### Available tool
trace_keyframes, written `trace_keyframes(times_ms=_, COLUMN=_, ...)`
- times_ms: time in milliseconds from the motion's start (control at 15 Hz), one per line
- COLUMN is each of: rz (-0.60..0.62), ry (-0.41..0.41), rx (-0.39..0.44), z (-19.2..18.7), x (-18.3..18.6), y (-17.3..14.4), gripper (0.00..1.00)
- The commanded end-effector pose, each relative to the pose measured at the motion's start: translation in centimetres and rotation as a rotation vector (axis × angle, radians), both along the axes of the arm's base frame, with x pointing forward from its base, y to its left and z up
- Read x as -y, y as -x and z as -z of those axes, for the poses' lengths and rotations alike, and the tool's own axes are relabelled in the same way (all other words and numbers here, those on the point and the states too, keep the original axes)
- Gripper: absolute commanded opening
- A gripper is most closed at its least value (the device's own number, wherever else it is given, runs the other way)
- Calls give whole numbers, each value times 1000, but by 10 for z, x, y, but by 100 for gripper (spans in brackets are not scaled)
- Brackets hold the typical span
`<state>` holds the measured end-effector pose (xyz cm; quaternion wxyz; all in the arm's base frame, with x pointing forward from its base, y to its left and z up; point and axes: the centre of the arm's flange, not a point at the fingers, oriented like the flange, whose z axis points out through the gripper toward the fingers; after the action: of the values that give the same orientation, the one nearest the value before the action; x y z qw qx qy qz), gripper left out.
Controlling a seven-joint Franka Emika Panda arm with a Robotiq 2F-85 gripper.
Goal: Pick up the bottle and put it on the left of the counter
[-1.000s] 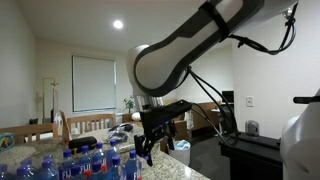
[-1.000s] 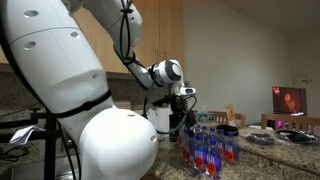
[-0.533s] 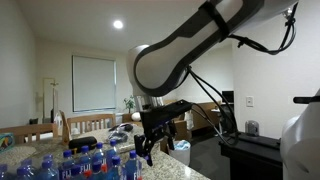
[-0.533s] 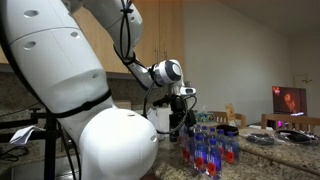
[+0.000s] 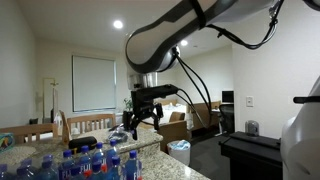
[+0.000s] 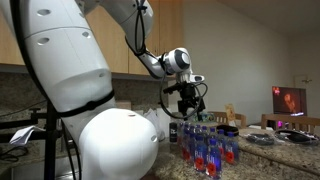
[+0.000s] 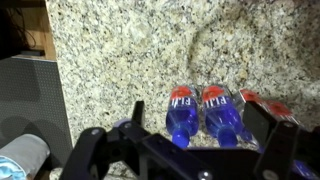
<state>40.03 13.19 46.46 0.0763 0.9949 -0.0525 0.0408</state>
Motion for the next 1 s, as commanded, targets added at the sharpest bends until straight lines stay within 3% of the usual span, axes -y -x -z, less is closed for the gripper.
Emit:
trace_keyframes(times_ms=0, rz=-85, ry=-33, rx=-68, z=-13, x=-17, y=-58, gripper=100)
trace_keyframes(times_ms=333, rz=-103, ry=-86, rx=-116, z=21, x=-58, y=-112, gripper=100)
trace_keyframes(times_ms=600, rz=37, ry=-151, rx=-135, z=47, x=-49, y=-134, gripper=100)
trace_keyframes(times_ms=933, rz=95, ry=-230, rx=-215, z=84, x=-46, y=-160, gripper=100)
